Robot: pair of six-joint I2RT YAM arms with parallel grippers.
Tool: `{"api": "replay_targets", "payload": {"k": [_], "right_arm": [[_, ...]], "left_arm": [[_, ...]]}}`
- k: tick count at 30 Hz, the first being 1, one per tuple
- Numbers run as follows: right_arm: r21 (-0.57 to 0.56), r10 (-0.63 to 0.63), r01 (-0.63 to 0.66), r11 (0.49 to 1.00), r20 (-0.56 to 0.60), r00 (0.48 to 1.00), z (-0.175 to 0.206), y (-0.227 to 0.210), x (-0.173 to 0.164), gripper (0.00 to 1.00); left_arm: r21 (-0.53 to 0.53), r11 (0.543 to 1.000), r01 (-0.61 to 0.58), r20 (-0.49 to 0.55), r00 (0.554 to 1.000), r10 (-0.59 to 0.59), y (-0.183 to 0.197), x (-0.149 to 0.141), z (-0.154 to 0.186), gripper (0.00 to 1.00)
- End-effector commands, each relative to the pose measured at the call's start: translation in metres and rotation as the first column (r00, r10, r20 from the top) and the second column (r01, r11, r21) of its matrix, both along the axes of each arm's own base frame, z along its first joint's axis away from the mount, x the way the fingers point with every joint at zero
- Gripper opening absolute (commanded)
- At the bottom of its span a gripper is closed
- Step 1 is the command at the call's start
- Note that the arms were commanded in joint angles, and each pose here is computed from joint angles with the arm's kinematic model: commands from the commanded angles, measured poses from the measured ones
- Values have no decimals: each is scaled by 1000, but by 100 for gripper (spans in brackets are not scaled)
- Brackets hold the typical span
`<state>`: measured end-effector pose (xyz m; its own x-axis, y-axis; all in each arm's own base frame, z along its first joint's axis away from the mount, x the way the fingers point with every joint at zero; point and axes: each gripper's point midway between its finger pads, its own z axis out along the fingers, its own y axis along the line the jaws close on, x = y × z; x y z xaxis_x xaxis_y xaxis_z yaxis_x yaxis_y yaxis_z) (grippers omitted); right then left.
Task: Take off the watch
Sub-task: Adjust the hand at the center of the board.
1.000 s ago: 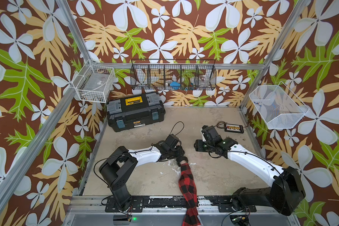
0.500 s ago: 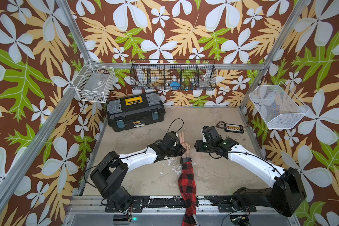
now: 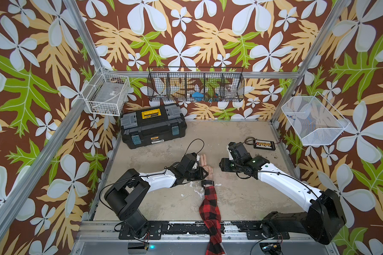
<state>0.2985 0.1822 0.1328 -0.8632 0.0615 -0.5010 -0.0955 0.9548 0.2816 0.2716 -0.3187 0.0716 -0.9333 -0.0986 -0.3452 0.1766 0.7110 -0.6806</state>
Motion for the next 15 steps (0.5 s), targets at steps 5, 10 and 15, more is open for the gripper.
{"api": "replay_targets", "payload": {"k": [5,10,15], "right_arm": [[35,57,-56,998,-2,998,2,8,-5,58],[52,86,-86,995,-2,996,2,12,-9,58],[94,127,-126,988,3,992,4,20,-13,58]], "left_arm": [[12,1000,2,75,997,-3,6,4,14,65],[30,999,-25,120,993,21,15,6,30,74],[28,998,-63,133,989,58,26,2,45,73]]}}
